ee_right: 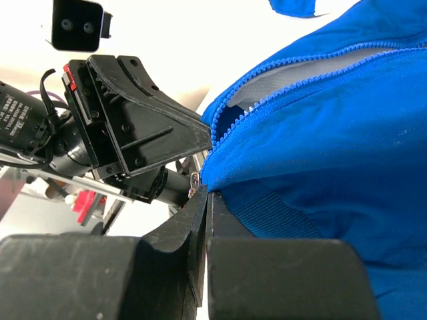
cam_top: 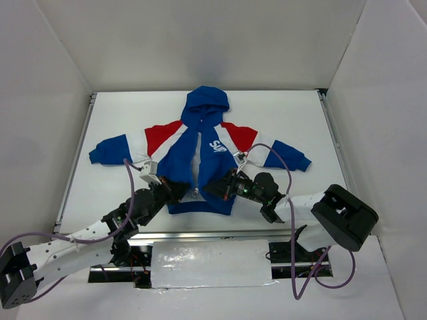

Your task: Zip up the jacket

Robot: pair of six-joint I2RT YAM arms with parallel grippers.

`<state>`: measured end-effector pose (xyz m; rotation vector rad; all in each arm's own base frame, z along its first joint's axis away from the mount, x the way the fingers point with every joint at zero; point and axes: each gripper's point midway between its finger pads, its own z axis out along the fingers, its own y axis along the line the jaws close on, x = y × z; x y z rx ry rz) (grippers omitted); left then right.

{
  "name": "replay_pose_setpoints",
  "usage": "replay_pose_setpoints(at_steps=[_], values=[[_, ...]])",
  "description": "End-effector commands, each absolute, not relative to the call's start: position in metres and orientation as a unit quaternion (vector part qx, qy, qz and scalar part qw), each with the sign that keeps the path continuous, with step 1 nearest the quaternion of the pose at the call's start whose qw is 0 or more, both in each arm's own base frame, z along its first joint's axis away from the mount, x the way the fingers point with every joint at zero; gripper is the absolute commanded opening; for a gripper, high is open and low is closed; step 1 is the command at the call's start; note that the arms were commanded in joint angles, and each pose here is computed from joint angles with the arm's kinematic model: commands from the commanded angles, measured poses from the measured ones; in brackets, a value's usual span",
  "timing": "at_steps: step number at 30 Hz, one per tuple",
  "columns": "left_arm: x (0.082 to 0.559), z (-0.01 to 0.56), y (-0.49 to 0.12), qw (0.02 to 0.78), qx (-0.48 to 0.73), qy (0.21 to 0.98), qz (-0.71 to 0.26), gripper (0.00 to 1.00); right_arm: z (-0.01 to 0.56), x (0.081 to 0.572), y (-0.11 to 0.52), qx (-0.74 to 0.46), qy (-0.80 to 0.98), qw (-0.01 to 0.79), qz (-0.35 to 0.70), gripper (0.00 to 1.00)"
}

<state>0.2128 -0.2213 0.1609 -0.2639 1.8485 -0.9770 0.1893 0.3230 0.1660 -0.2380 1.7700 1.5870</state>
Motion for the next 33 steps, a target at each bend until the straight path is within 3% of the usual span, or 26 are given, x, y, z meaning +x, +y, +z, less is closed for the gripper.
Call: replay_pose_setpoints(at_steps=[1, 33], values=[[0.215, 0.189, -0.225, 0.512, -0.121, 0.725, -0.445, 0.00, 0.188, 0.187, 0.322, -0.099, 0.654, 0.388, 0.642, 0.00], [0.215, 0.180, -0.223, 0.491, -0.159, 0.729, -0.449, 0.00, 0.180, 0.194, 0.327, -0.067, 0.665, 0.405, 0.624, 0.00]])
